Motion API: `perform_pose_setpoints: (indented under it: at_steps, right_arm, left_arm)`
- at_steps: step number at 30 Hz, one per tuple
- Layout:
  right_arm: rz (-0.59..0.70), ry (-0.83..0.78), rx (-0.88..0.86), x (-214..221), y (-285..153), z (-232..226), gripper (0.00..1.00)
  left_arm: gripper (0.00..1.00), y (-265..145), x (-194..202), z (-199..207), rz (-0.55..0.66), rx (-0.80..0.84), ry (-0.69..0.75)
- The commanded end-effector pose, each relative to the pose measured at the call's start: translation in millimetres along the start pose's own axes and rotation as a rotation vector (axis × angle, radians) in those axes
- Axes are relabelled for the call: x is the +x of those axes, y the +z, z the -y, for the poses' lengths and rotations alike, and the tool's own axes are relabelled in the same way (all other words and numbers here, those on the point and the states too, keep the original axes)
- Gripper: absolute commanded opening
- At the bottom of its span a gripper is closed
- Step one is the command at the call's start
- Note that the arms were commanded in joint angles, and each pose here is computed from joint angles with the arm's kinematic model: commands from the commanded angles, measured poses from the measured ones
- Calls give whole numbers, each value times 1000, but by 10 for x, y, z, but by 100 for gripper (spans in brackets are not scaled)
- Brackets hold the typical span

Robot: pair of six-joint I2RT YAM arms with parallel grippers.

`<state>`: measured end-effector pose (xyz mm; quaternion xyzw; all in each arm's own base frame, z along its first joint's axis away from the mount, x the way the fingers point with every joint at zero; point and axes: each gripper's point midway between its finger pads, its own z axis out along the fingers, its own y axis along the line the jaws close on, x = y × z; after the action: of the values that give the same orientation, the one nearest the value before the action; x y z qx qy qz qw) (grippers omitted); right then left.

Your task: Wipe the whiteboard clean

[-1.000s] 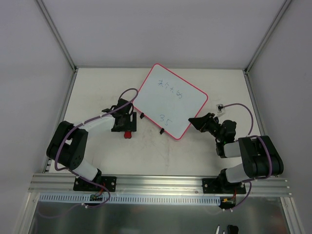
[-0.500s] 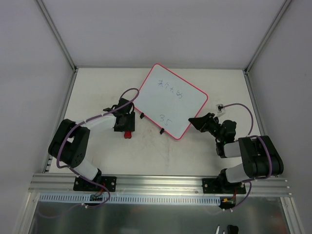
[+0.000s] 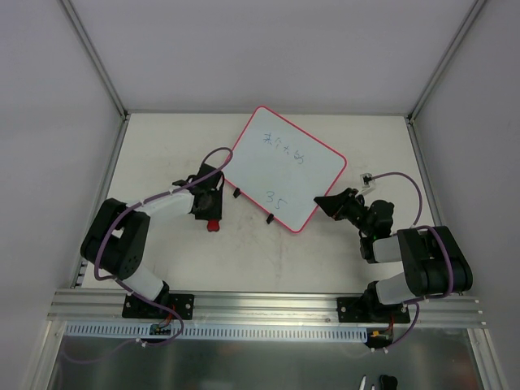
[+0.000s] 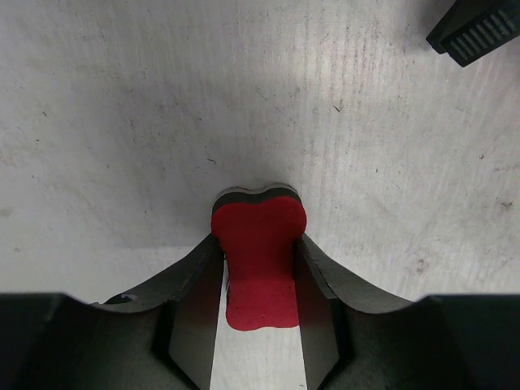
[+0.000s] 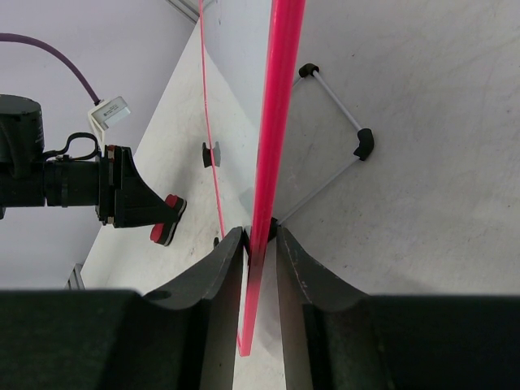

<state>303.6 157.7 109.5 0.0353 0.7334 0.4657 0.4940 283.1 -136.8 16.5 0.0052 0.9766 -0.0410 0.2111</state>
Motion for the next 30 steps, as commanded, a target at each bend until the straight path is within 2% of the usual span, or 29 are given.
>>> perform_pose_setpoints:
  at_steps: [1, 8, 12, 19, 25, 30]
  right_arm:
    - [167, -159, -148, -458, 26, -367, 25]
    - [168, -158, -145, -465, 33, -356, 25]
    - [166, -157, -147, -463, 35, -359, 22]
    - [159, -160, -151, -453, 41, -360, 2]
    - [157, -163, -155, -454, 46, -365, 0]
    - [151, -164, -157, -448, 59, -360, 0]
  left_arm:
    - [35, -61, 20, 80, -10, 32, 22]
    - [32, -160, -50, 113, 20, 51, 22]
    - [29, -219, -132, 163, 39, 73, 20]
    - [25, -290, -218, 176, 66, 72, 17]
    - [24, -540, -462, 168, 177, 74, 3]
    - [17, -868, -851, 253, 308, 100, -16]
